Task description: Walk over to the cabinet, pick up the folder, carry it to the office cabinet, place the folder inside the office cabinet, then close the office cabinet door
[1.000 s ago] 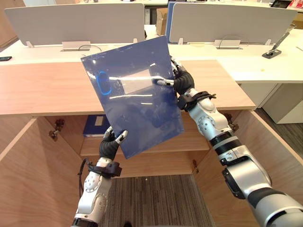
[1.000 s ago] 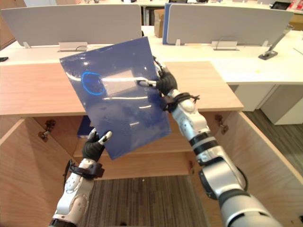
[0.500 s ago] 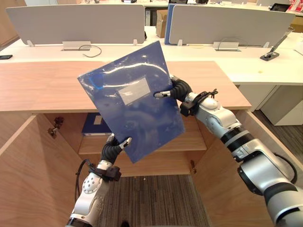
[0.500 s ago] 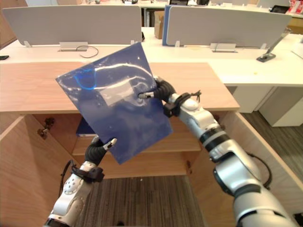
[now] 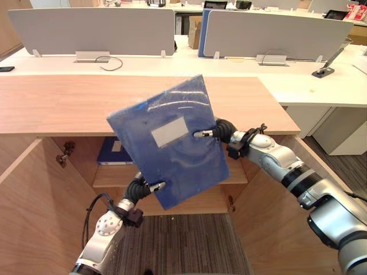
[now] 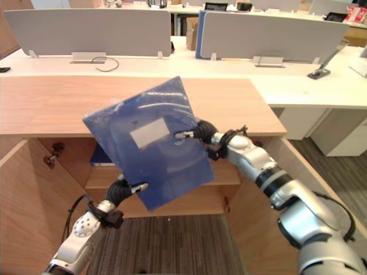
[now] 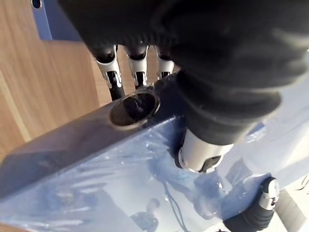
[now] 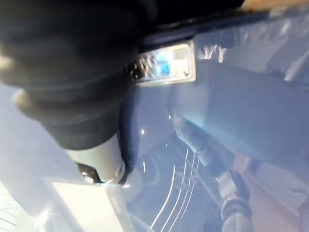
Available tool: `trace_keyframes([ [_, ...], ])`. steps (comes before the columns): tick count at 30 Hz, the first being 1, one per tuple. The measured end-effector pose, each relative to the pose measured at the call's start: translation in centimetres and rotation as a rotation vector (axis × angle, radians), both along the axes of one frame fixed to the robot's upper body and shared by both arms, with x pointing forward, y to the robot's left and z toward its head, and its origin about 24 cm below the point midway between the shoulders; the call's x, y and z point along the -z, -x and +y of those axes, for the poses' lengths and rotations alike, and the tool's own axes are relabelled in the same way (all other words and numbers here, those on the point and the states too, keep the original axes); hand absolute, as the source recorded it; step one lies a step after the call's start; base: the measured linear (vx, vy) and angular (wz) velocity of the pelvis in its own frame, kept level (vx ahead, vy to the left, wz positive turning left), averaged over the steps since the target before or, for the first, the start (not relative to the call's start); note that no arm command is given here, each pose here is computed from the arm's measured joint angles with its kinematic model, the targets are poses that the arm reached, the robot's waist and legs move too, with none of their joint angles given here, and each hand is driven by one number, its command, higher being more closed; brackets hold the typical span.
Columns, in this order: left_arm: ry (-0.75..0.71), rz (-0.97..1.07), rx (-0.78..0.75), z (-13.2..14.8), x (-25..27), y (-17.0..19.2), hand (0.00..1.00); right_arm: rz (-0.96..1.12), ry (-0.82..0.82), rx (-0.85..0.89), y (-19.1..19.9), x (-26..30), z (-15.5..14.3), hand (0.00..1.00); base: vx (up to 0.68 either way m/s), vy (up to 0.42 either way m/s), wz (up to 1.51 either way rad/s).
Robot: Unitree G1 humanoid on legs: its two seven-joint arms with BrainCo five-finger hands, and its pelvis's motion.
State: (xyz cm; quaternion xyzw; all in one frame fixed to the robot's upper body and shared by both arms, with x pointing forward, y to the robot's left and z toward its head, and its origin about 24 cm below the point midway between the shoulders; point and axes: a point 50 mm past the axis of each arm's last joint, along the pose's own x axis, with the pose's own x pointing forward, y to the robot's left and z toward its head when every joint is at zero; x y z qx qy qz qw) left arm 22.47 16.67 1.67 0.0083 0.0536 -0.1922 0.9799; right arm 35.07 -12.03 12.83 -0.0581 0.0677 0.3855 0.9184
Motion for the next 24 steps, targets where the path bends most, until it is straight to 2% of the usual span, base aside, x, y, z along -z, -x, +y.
trace_keyframes([
  [5, -0.015, 0.162, 0.072, -0.2, 3.3, 1.2, 0.00, 0.053, 0.086, -0.047, 1.0, 1.9, 0.4, 1.00, 0.00, 0.000, 0.00],
  [8, 0.144, 0.339, 0.070, -0.8, 6.4, 3.2, 0.00, 0.108, 0.135, -0.085, 2.1, 3.7, 0.9, 1.00, 0.00, 0.000, 0.00],
  [11, 0.385, 0.533, -0.121, -0.7, 10.5, 5.5, 0.00, 0.182, 0.126, -0.089, 3.2, 5.9, 1.2, 1.00, 0.00, 0.000, 0.00],
  [12, 0.404, 0.557, -0.158, -0.6, 11.1, 5.7, 0.00, 0.182, 0.130, -0.095, 3.3, 6.0, 1.5, 1.00, 0.00, 0.000, 0.00],
  [14, 0.456, 0.696, -0.353, 0.1, 14.2, 7.0, 0.00, 0.153, 0.156, -0.118, 3.5, 6.2, 2.8, 1.00, 0.00, 0.000, 0.00],
  [18, 0.469, 0.894, -0.485, -1.2, 16.7, 10.0, 0.00, 0.047, 0.183, -0.179, 3.9, 4.7, 3.8, 1.00, 0.00, 0.000, 0.00],
  [20, 0.465, 0.948, -0.688, 1.1, 17.3, 11.0, 0.00, -0.011, 0.056, -0.342, 5.4, 1.6, 4.9, 1.00, 0.00, 0.000, 0.00],
  [24, 0.440, 1.005, -0.880, 4.2, 18.0, 14.2, 0.00, -0.025, -0.109, -0.519, 9.5, 1.6, 5.7, 1.00, 0.02, 0.002, 0.02],
])
